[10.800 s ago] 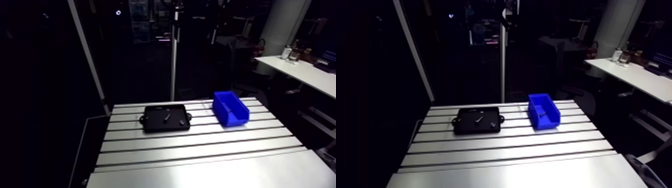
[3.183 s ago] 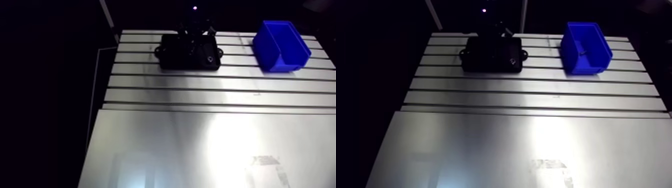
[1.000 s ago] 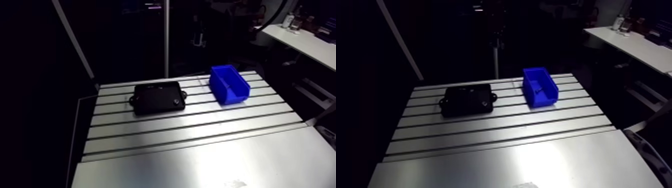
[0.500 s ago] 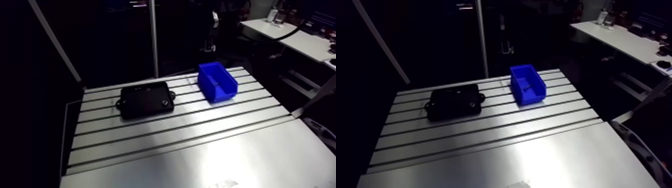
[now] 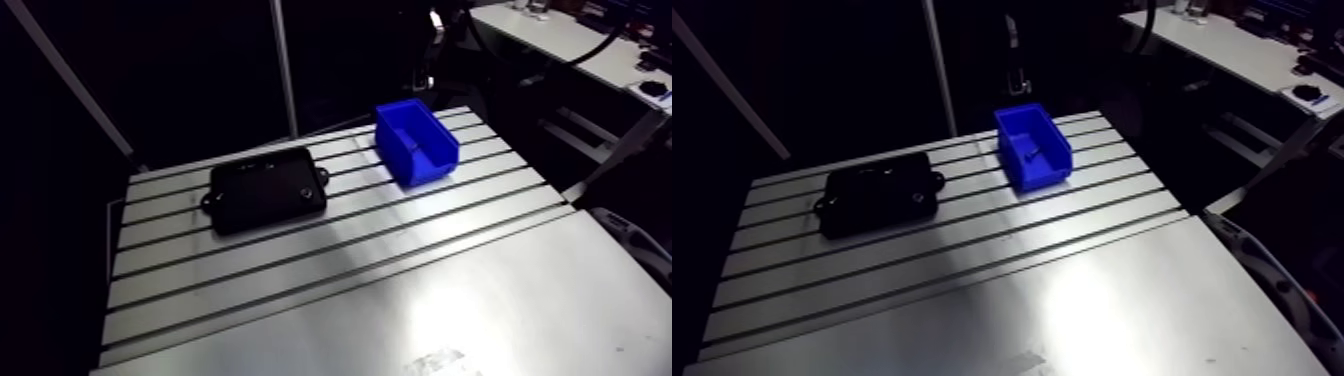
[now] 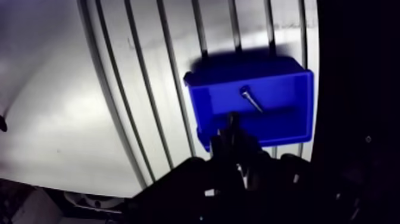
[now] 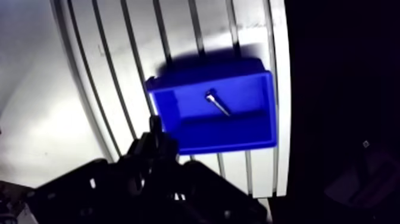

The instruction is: Pick up the M10 bolt from the tray and put it into the blue bin.

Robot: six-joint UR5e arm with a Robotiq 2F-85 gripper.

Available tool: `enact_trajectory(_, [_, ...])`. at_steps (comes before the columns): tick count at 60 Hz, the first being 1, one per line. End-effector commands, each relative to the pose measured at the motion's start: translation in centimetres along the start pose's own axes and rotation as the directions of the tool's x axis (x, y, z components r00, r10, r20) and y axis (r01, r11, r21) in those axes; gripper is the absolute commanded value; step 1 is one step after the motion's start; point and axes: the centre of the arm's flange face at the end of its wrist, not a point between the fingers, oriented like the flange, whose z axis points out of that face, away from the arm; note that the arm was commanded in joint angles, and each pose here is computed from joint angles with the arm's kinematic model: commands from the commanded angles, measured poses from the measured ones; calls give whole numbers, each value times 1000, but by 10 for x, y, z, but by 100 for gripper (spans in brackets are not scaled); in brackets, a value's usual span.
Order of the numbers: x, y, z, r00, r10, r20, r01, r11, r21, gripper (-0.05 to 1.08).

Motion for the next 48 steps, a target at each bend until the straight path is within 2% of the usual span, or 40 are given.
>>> enact_trajectory(1, [-12,17,21,1000,20,1,-20,1000,-13,107])
enact_trajectory(7, [-16,22,28,1000,26,0,-26,1000,-13,107])
enact_trajectory(19, [-24,27,46,999,34,24,-34,999,11,107])
enact_trajectory(26, [-24,29,50,999,35,25,-35,999,8,107])
enact_trajectory(32, [-24,33,64,999,36,26,-37,999,24,106])
enact_trajectory(39, [-24,34,68,999,37,28,-38,999,26,106])
enact_trajectory(48, [-22,37,79,999,37,26,-38,998,41,106])
